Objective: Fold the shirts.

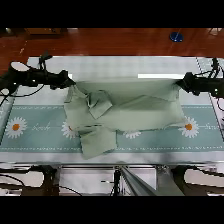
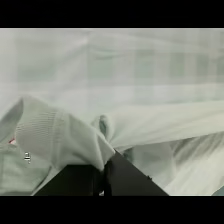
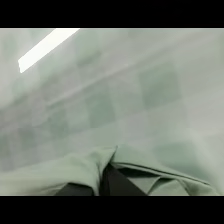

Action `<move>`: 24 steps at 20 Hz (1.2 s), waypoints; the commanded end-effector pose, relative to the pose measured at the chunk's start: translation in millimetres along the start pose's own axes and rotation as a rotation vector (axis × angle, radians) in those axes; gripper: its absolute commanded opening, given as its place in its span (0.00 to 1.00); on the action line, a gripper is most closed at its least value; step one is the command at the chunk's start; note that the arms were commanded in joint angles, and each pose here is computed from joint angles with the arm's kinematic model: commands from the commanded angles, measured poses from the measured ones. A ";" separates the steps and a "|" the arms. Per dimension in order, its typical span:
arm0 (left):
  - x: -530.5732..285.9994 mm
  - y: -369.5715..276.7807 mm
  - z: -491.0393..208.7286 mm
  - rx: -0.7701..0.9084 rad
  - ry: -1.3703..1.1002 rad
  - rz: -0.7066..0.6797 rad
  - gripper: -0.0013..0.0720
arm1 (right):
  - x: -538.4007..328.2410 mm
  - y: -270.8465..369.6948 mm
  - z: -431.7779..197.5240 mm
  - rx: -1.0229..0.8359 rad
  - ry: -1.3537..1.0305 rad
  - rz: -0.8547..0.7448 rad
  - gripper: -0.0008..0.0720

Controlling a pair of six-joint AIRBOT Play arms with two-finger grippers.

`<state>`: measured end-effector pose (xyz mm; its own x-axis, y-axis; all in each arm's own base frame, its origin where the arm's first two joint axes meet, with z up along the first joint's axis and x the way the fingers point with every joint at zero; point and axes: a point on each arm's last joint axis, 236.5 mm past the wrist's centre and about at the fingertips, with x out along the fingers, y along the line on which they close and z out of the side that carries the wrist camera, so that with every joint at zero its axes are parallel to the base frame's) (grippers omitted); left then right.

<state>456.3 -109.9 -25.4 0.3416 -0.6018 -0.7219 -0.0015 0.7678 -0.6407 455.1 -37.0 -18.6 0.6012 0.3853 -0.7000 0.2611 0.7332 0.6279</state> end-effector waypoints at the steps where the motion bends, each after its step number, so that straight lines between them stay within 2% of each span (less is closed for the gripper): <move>1: 23.8 8.8 -14.8 -0.058 0.077 -0.014 0.05 | 8.1 -8.0 -1.1 0.006 0.006 -0.009 0.07; 2: 23.0 7.8 -15.5 -0.065 0.081 -0.023 0.06 | 7.9 -7.0 -2.8 0.007 0.013 -0.004 0.21; 3: 20.2 4.4 -12.5 -0.075 0.073 -0.040 0.13 | 7.8 -3.9 -5.8 0.012 0.026 0.008 0.29; 5: 5.6 -11.0 5.5 -0.087 0.041 -0.101 0.51 | 2.3 12.5 -6.5 0.042 0.048 0.077 0.30; 6: -10.4 -20.3 18.4 -0.072 0.027 -0.133 0.57 | -6.8 26.7 -0.3 0.044 0.055 0.129 0.34; 7: -30.3 -27.1 29.0 -0.041 0.024 -0.153 0.57 | -20.5 41.5 7.9 0.033 0.058 0.178 0.46; 8: -56.6 -31.3 38.8 -0.019 0.027 -0.166 0.57 | -40.6 55.6 17.6 -0.008 0.063 0.213 0.50; 10: -110.1 -12.7 38.9 0.001 0.078 -0.096 0.57 | -86.1 60.3 35.5 -0.132 0.060 0.175 0.50; 12: -157.8 26.3 20.7 -0.030 0.129 0.036 0.57 | -128.5 28.3 43.4 -0.250 0.066 -0.016 0.50; 15: -198.5 51.8 -9.8 -0.124 0.146 0.054 0.57 | -164.4 -31.6 41.8 -0.223 0.083 -0.257 0.50; 16: -202.2 55.3 -25.9 -0.151 0.174 0.041 0.59 | -170.4 -50.6 34.1 -0.199 0.117 -0.314 0.50; 18: -193.8 58.4 -59.8 -0.200 0.234 0.010 0.95 | -173.0 -75.6 17.5 -0.155 0.173 -0.369 0.50; 24: -120.3 69.0 -181.1 -0.388 0.365 -0.079 0.97 | -151.6 -115.9 -44.9 -0.022 0.318 -0.345 0.50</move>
<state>288.0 2.5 4.8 0.0467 -0.7058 -0.7069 -0.3012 0.6648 -0.6836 326.2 -157.2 24.4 0.2951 0.2376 -0.9255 0.3467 0.8760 0.3354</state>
